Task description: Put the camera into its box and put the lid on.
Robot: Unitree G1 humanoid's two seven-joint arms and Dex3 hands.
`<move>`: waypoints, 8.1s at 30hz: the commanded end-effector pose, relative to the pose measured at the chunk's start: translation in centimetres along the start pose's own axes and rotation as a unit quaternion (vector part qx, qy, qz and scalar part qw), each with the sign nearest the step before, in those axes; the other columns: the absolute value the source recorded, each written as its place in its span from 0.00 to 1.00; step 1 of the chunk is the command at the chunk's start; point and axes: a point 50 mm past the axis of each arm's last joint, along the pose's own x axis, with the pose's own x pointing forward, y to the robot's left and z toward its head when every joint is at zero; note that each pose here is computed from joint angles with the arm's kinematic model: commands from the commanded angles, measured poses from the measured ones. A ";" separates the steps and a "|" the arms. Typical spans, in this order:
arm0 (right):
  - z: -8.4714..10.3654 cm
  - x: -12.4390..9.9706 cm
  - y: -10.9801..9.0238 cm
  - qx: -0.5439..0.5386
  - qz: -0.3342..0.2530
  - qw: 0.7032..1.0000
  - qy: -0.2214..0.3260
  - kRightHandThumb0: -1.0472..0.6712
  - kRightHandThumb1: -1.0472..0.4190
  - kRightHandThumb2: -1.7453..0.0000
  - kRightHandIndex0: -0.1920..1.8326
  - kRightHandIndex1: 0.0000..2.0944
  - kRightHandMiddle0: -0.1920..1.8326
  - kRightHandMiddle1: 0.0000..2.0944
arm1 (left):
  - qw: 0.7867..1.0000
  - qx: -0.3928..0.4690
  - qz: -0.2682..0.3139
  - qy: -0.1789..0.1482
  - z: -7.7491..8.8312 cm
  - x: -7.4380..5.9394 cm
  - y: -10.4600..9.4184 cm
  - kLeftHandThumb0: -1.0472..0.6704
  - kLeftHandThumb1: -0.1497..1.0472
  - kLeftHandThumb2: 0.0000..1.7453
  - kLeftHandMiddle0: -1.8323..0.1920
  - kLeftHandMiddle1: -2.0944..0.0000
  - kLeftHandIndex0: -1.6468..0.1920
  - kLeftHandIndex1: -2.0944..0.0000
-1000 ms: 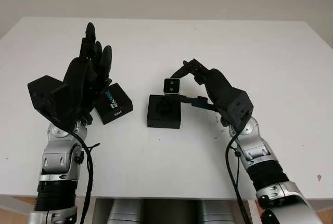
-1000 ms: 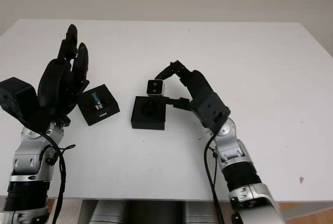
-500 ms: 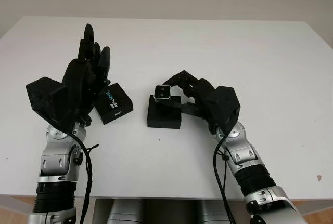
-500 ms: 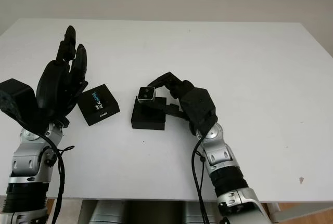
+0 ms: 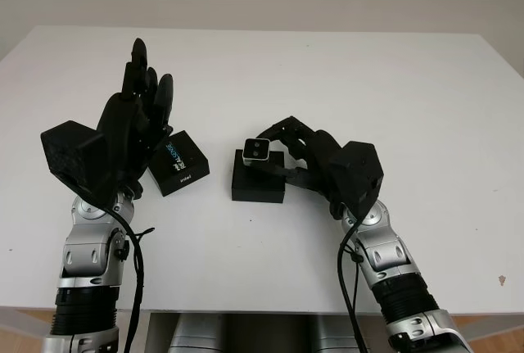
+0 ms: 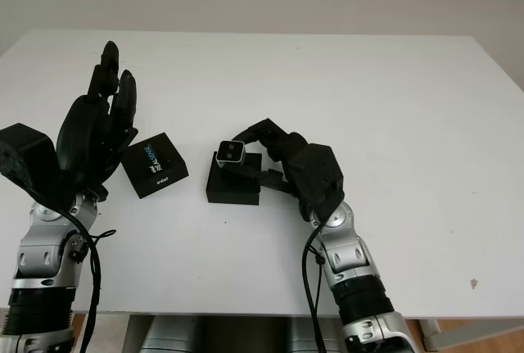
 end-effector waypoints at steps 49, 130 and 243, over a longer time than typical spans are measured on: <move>-0.9 -0.3 -0.5 -0.026 0.014 0.999 0.028 0.35 0.08 0.97 0.20 0.03 0.26 0.79 | 1.000 0.007 -0.003 -0.010 0.6 0.2 0.1 0.18 1.00 0.31 1.00 1.00 1.00 1.00; -0.8 -0.6 0.4 -0.194 0.049 0.980 -0.007 0.26 0.07 0.97 0.02 0.01 0.15 0.08 | 1.000 0.007 -0.003 -0.011 0.8 0.0 0.2 0.18 1.00 0.31 1.00 1.00 1.00 1.00; 8.2 -2.0 -10.3 0.022 -0.109 0.980 -0.164 0.21 0.00 0.90 0.00 0.00 0.02 0.01 | 0.874 0.478 -0.087 0.029 0.1 2.6 4.3 0.11 1.00 0.39 1.00 0.98 1.00 1.00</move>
